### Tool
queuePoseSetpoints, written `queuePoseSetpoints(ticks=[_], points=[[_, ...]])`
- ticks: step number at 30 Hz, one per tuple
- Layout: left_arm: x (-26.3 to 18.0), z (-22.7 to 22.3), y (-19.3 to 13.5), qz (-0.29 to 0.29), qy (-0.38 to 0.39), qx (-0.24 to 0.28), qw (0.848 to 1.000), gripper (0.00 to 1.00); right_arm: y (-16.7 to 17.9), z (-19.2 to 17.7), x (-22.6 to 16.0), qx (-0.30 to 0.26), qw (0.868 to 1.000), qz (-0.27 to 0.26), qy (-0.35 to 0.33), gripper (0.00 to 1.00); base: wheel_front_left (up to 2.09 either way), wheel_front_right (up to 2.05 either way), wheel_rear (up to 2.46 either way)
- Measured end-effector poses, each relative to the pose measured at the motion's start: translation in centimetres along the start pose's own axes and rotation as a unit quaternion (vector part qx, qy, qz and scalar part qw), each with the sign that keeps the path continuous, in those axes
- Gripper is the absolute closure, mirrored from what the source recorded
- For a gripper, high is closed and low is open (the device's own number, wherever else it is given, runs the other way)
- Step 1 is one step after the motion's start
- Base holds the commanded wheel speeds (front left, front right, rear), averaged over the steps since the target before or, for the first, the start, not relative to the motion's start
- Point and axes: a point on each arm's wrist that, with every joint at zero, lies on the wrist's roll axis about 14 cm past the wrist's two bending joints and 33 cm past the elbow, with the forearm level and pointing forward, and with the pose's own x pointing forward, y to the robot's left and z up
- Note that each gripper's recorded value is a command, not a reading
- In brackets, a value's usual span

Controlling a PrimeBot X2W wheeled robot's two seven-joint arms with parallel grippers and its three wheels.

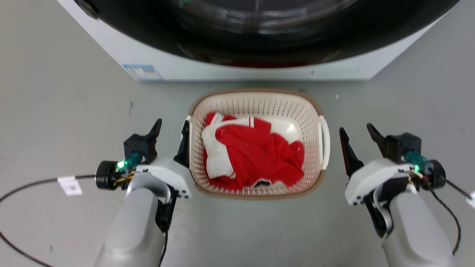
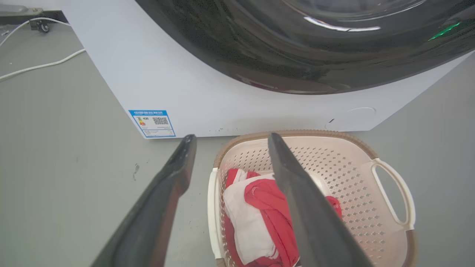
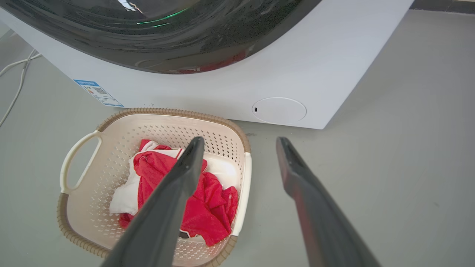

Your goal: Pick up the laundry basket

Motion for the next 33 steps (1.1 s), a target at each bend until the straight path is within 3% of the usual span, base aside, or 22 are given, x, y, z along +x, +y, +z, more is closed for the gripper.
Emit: queuePoseSetpoints(ticks=[8,17,33], points=[[4.0,-6.7,1.2,0.003,0.097,-0.012,0.995,0.00,0.1,-6.1,4.3,0.018,0.995,0.013,0.096,0.00,0.00,0.00,0.00],[5.9,-13.7,2.8,0.016,0.201,-0.025,0.979,0.00,0.1,-12.0,7.4,0.033,0.980,0.023,0.195,0.00,0.00,0.00,0.00],[8.6,-17.5,4.4,0.030,0.272,-0.037,0.961,0.00,-0.4,-16.3,9.4,0.034,0.957,0.027,0.287,0.00,0.00,0.00,0.00]])
